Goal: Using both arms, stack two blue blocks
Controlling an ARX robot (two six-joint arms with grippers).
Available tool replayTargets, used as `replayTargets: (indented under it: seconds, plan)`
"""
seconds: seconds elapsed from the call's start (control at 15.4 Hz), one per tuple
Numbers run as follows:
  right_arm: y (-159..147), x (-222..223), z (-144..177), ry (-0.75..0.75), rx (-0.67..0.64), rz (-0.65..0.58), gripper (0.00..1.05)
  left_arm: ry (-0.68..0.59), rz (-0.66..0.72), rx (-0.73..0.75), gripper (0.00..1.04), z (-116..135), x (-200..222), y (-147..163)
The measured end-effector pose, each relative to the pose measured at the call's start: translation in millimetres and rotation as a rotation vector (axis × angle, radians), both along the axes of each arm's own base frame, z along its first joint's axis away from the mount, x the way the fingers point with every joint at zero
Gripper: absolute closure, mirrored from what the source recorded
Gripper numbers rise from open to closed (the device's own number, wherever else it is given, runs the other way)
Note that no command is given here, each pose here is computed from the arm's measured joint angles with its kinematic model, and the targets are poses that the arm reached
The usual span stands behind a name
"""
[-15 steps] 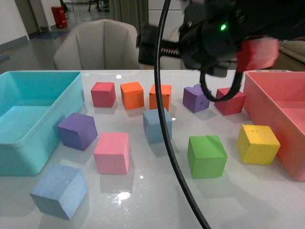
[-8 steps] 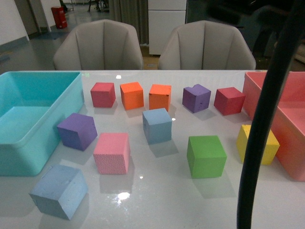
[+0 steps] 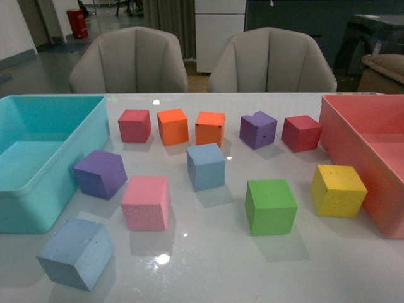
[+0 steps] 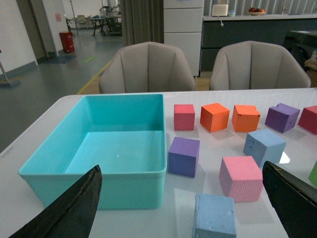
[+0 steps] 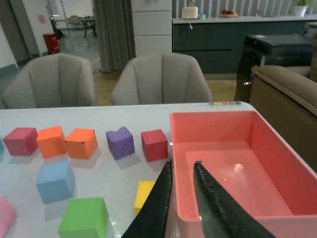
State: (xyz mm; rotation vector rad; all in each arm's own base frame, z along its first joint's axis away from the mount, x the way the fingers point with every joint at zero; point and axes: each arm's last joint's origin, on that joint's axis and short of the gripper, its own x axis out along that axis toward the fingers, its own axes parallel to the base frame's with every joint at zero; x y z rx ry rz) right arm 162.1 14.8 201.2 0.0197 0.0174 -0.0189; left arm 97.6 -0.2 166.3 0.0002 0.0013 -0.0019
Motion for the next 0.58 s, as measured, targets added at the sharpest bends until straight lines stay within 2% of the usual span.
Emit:
replayTargets:
  seconds: [0.13,0.26,0.58]
  plan:
    - [-3,-9,-2,-0.031,-0.013,0.022,1.03,0.0,0.0,0.0,0.07,0,0,0]
    - [-15,-18,-15,0.001,-0.014,0.008,1.03,0.0,0.0,0.0,0.07,0,0,0]
    - [-15,-35,-25,-0.013,-0.014,0.018,1.03,0.0,0.0,0.0,0.07,0,0,0]
